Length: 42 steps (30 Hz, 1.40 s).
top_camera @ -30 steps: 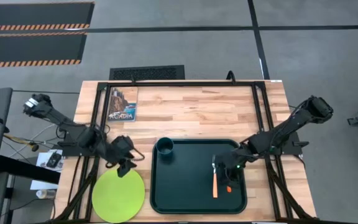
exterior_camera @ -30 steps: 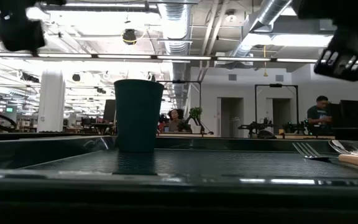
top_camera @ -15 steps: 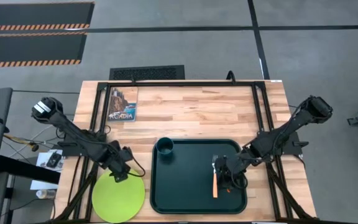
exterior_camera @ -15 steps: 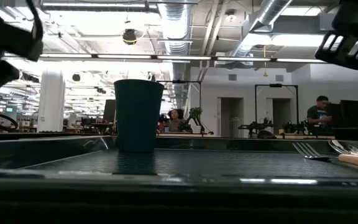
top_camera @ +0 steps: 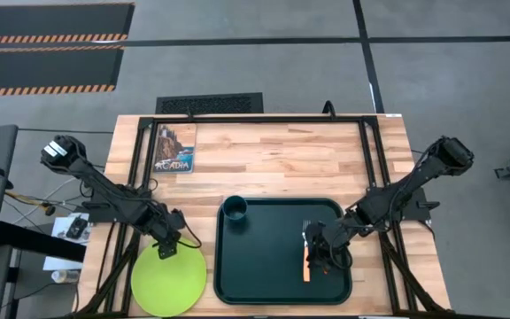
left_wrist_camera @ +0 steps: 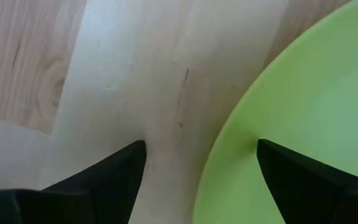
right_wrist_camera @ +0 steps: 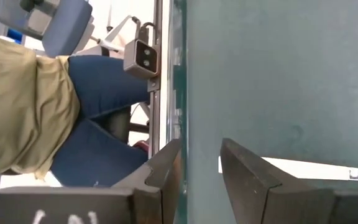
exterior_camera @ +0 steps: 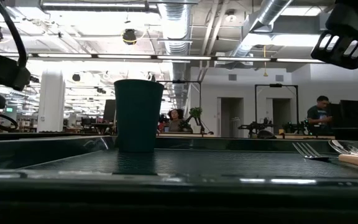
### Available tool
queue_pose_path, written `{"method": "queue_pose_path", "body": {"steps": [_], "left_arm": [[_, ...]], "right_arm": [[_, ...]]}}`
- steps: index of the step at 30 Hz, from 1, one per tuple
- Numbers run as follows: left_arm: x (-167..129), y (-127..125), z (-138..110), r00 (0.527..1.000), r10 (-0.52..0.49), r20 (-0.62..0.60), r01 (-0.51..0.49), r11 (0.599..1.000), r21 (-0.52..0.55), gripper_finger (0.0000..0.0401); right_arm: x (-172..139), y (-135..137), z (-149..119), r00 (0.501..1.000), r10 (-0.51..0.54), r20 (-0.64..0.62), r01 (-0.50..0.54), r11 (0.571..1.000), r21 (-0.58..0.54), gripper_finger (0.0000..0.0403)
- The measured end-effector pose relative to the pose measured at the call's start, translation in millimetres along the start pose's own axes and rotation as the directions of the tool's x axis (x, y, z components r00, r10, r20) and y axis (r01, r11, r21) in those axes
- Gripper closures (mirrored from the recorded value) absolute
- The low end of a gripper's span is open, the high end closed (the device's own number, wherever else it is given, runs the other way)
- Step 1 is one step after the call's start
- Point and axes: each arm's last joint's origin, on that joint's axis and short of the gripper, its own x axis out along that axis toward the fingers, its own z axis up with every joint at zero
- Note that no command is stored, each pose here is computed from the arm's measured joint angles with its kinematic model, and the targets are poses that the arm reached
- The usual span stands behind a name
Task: Pick and place plate/cup/fork/spoon on tray
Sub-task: Put the light green plate on the black tray to the left of the light orange fork
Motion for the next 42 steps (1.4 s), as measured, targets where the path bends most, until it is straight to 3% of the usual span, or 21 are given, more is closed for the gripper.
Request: {"method": "queue_pose_path", "body": {"steps": [4,7,15,19,26,42], "left_arm": [[3.2,2.5,-2.3,1.0,-0.018,-0.026,0.018,1.0,-0.001,0.0098],[2.6,2.3,-2.6,0.999,-0.022,-0.04,0.023,0.999,0.024,0.0128],[2.5,5.6,-4.3,0.998,0.018,-0.053,-0.016,1.0,0.026,0.0306],[2.3,4.1,-5.3,0.996,-0.014,-0.091,0.015,1.0,0.01,0.0384],[0.9,2.9,-5.3,0.994,-0.016,-0.108,0.015,1.0,-0.013,0.0398],[-19.4,-12.2,7.1,1.0,0.006,0.003,-0.006,0.998,-0.065,0.0399]], "right_arm": [[0.0,-0.3,0.4,1.0,-0.01,0.011,0.01,1.0,0.0,0.0262],[0.0,-0.3,0.5,1.0,-0.009,0.012,0.009,1.0,0.001,0.0262],[-0.1,-1.1,1.3,0.999,-0.035,0.039,0.034,0.999,0.004,0.0262],[-0.1,-1.2,1.4,0.999,-0.036,0.039,0.036,0.999,0.004,0.0262],[-0.1,-1.6,1.5,0.997,-0.049,0.051,0.049,0.999,0.003,0.0262],[-0.1,-3.0,2.3,0.992,-0.089,0.088,0.09,0.996,-0.004,0.0262]]}}
